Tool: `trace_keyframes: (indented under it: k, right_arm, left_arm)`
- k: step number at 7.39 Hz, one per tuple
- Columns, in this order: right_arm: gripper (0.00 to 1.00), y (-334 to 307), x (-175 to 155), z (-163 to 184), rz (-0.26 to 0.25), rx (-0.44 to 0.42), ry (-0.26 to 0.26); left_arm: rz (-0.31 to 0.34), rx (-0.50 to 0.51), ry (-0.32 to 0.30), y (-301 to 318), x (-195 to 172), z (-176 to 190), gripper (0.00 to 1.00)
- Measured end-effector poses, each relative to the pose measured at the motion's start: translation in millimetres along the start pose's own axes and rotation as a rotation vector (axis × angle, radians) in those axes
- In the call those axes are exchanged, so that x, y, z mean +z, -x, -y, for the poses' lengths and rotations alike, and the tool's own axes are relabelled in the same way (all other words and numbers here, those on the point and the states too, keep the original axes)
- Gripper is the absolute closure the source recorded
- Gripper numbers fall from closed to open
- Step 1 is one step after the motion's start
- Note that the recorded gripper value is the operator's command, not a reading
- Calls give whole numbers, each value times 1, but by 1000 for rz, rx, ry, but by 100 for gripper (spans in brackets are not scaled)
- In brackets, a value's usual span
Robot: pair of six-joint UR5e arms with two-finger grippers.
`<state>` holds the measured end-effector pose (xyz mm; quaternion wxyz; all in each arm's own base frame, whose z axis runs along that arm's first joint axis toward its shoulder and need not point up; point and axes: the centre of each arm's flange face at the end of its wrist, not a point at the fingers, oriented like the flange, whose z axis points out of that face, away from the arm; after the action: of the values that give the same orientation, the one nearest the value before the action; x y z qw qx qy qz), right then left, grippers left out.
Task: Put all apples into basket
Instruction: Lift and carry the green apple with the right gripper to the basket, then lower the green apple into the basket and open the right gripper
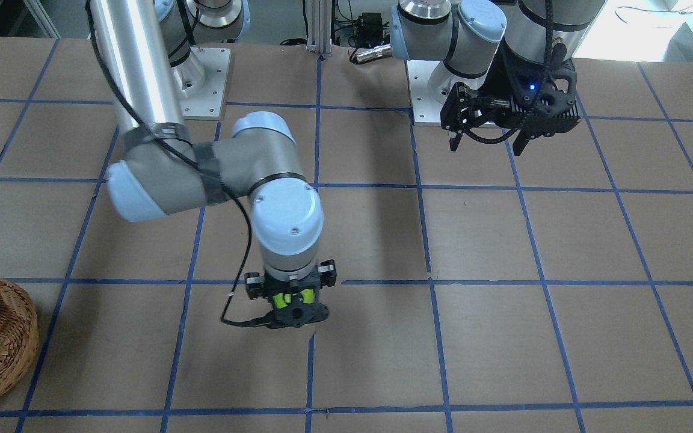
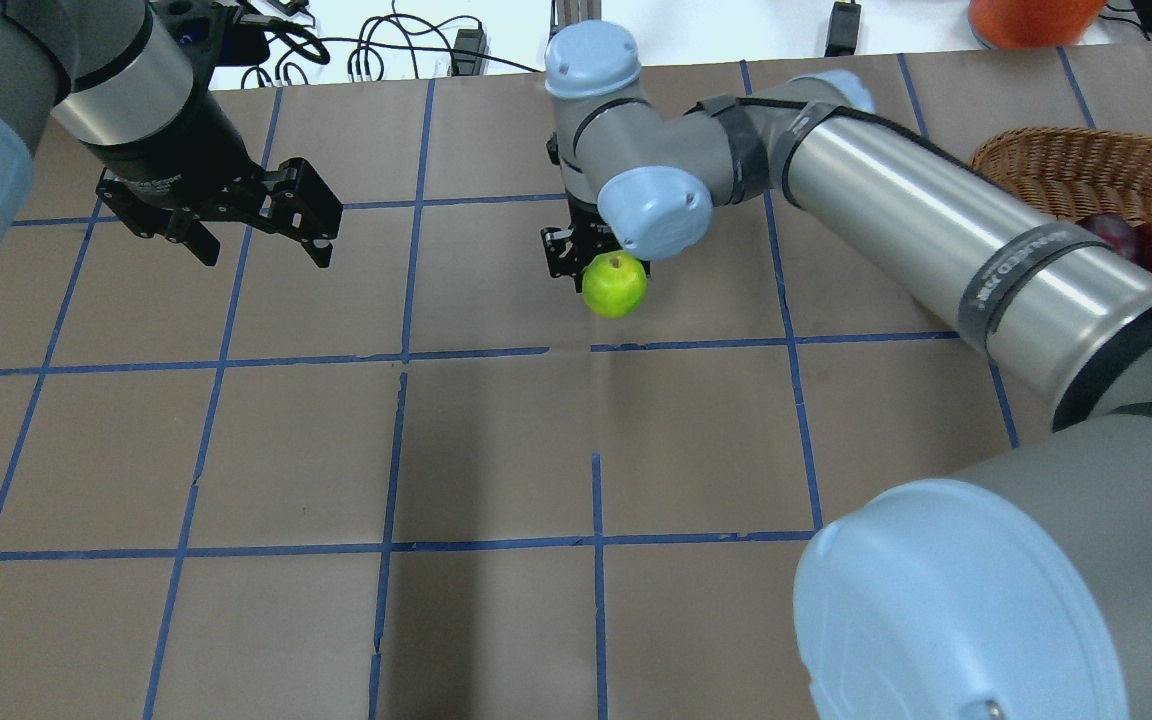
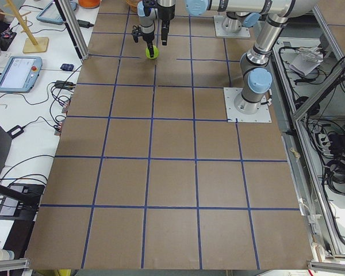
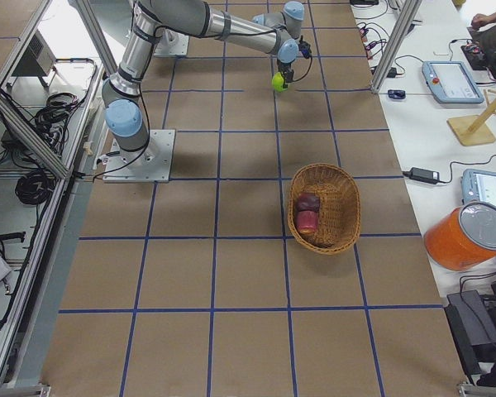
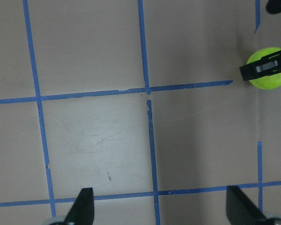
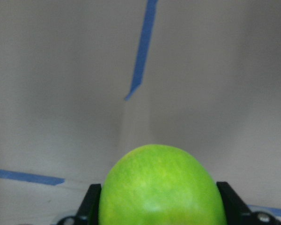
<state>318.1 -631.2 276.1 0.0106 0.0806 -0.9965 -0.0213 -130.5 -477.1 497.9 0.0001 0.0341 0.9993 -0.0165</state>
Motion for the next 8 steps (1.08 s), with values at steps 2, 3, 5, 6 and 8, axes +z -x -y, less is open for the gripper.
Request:
trace_keyframes:
  k: [2,3,5,6,8]
  right_arm:
    - [82,-149,-49,30,-40,-31,-17]
    - [82,-229,-59,33,-74,-105,-17]
    - [81,-369,-54,19,-91,-244,9]
    - [78,-430,-39,7,-83,-278,22]
    - [21,-499,-8,-10,-63,-327,47]
  left_arm:
    - [0,0,0,0,0,0,0]
    - [0,0,-1,0,0,0,0]
    - [0,0,-3,0,-1,-1,0]
    - [0,0,-3,0,-1,-1,0]
    - [1,0,-2,0,-1,-1,0]
